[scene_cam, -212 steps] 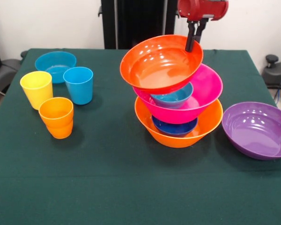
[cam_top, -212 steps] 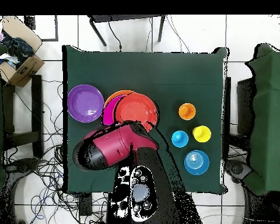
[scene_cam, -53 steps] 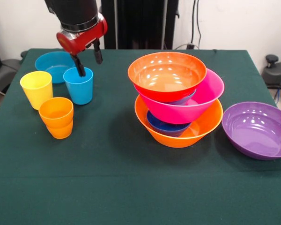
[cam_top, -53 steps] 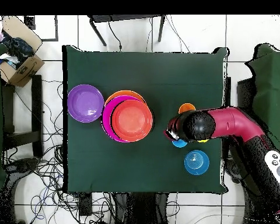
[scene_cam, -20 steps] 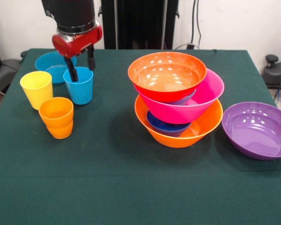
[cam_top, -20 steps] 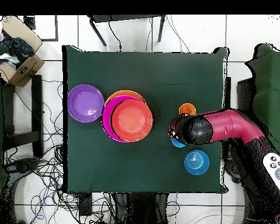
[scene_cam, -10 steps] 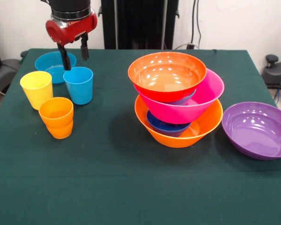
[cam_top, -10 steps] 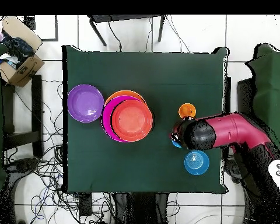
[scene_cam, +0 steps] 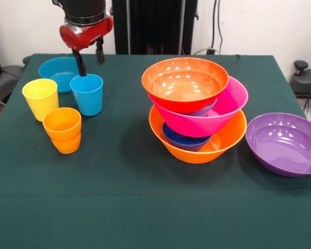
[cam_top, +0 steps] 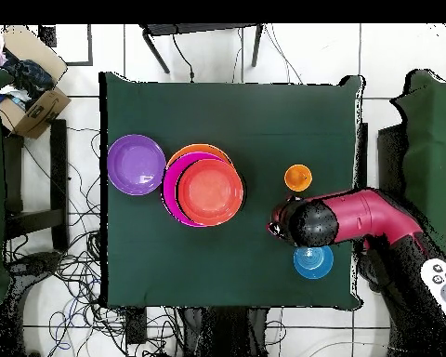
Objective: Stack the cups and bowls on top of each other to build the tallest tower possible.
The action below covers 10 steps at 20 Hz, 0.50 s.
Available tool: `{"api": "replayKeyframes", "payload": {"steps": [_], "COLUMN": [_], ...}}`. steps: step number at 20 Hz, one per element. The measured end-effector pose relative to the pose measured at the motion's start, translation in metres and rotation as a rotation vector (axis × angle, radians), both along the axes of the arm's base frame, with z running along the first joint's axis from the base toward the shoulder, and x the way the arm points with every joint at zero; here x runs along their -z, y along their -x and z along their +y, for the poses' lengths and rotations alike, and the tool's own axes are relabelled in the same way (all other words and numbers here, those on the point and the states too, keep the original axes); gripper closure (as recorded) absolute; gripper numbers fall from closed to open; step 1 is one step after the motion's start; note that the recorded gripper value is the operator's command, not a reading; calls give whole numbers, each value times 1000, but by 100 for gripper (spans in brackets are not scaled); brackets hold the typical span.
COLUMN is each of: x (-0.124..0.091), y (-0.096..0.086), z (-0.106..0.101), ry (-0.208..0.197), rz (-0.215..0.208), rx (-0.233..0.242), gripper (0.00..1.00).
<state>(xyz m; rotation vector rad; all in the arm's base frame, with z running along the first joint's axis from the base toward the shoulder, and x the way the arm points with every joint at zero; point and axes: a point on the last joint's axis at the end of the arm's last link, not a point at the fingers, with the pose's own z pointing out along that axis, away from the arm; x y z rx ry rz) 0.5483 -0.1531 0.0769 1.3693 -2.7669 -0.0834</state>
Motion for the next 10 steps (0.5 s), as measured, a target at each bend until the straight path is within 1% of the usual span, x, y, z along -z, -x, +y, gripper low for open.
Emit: {"api": "replayKeyframes", "payload": {"steps": [5,7,10], "x": [7,10,12], "y": [6,8,9], "z": [3,4,2], "ry": [-15,-22,-22], "rz": [3,-6,-16], "rx": [0,3,10], "gripper": [0,0,0]}}
